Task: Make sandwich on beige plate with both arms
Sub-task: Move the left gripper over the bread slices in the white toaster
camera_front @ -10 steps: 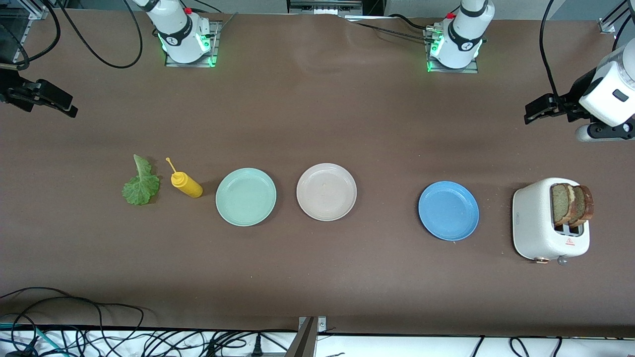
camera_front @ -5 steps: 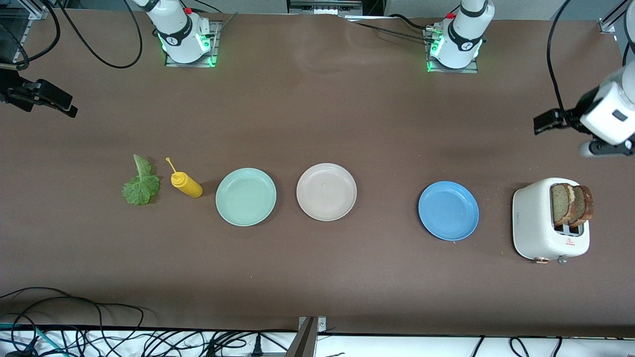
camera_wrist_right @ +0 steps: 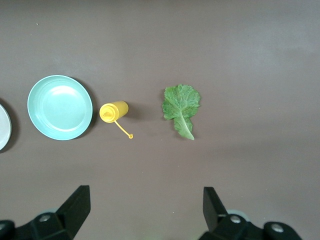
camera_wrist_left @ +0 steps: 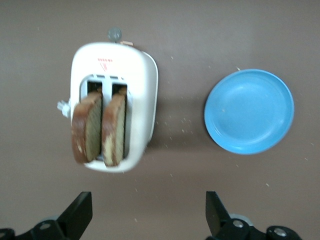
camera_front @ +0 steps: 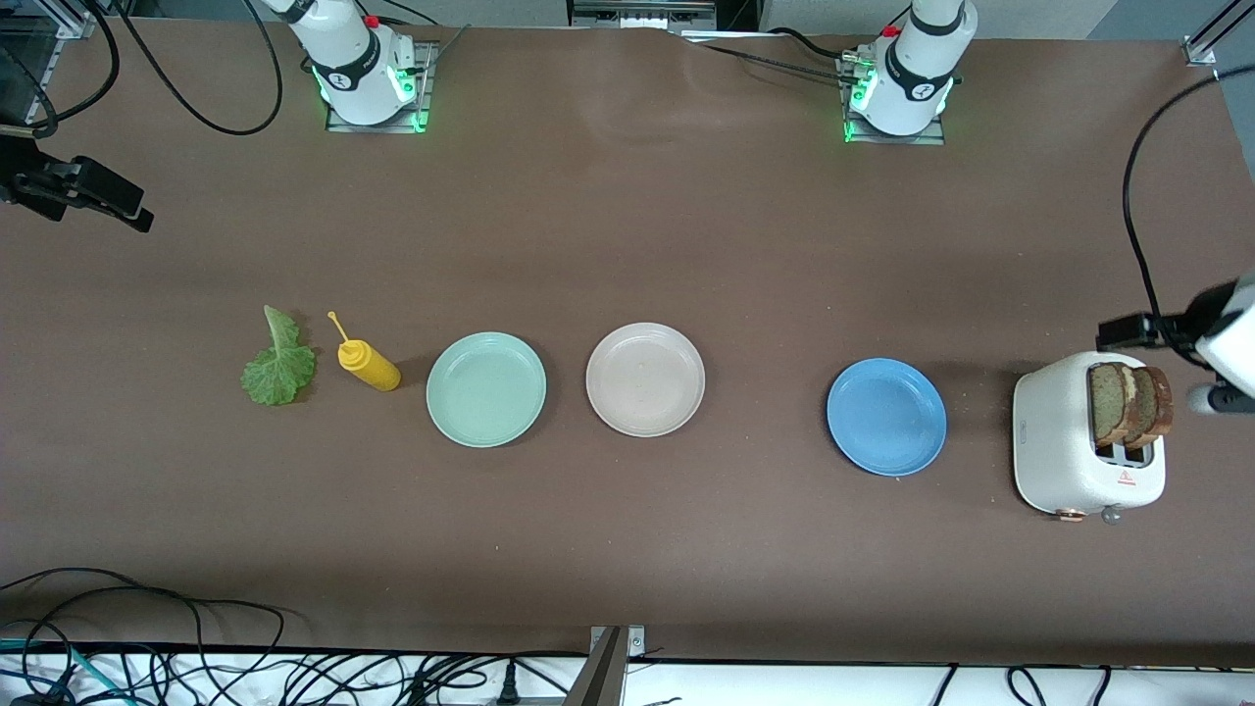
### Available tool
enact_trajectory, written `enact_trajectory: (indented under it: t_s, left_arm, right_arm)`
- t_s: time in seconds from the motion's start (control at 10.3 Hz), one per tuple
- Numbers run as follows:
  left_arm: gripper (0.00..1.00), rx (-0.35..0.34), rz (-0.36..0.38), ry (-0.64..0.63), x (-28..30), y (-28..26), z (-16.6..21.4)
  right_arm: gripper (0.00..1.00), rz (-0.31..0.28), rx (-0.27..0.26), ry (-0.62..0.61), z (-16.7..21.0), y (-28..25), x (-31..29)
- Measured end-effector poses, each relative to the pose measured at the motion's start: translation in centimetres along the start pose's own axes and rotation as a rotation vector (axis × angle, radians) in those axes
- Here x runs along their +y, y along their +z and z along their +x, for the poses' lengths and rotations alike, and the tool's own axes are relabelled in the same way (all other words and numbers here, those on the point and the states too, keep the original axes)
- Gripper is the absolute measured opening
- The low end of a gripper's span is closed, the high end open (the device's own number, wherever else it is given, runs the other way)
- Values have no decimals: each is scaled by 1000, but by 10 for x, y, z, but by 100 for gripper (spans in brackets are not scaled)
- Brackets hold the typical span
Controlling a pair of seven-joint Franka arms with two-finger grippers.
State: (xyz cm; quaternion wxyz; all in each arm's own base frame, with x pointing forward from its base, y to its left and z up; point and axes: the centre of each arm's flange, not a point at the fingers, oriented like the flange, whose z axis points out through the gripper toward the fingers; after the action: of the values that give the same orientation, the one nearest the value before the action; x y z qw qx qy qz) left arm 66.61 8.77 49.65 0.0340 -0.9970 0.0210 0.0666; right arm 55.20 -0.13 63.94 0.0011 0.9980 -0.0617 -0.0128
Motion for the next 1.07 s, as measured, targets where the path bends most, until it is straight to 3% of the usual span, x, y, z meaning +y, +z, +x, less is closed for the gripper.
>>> enact_trajectory:
  t_s: [0.49,1.07]
  left_arm:
    - [100,6,-2,54,-21,59,32]
    - [100,-8,-7,51,-31,87,41]
  right_arm:
    - [100,0,0,-1,0,0,-1]
    - [100,1,0,-2,0,0,-1]
